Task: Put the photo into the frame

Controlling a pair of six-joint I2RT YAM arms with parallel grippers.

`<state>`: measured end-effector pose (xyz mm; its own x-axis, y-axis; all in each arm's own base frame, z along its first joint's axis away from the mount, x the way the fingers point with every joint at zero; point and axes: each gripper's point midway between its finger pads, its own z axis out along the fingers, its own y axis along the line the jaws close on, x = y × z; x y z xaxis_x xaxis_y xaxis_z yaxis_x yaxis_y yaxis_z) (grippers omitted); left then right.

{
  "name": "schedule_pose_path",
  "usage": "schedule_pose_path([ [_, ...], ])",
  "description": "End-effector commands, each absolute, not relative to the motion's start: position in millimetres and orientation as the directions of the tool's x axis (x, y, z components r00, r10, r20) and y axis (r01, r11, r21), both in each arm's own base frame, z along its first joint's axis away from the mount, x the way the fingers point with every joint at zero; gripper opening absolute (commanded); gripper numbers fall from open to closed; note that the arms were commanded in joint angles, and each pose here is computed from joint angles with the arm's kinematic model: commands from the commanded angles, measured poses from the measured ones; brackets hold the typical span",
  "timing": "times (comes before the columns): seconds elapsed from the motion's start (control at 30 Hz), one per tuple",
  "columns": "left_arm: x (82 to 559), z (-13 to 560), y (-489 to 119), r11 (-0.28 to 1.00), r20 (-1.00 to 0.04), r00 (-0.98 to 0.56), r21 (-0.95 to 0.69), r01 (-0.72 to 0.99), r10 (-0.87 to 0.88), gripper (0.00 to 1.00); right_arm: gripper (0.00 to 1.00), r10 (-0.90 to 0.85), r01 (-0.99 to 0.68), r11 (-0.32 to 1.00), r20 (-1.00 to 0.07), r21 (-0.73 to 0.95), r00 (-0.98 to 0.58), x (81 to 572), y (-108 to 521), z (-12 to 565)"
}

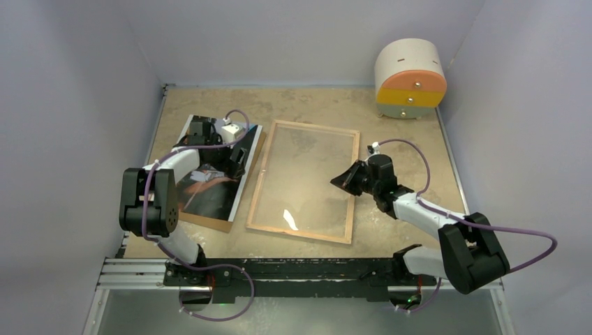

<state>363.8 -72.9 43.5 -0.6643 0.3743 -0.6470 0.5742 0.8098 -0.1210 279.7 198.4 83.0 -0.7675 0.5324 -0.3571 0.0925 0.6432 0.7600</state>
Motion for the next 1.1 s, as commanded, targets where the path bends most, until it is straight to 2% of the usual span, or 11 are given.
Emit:
schedule_pose_path([
  [0.0, 364, 43, -79, 0.790, -0.663, -0.629, -0.091, 0.607, 0.406, 1.00, 0.00, 0.569, 0.092, 0.633, -0.382, 0.768, -0.728, 286, 193, 88],
  [0.53, 358, 35, -83, 0.772, -0.647, -0.623, -0.083, 0.630, 0.439, 1.00, 0.00, 0.594, 0.109, 0.630, -0.387, 0.769, -0.705, 289, 189, 84],
  [1.07, 341, 7, -104, 0.725, -0.609, -0.604, -0.067, 0.685, 0.514, 0.98, 0.00, 0.631, -0.061, 0.540, -0.451, 0.840, -0.631, 301, 200, 125],
])
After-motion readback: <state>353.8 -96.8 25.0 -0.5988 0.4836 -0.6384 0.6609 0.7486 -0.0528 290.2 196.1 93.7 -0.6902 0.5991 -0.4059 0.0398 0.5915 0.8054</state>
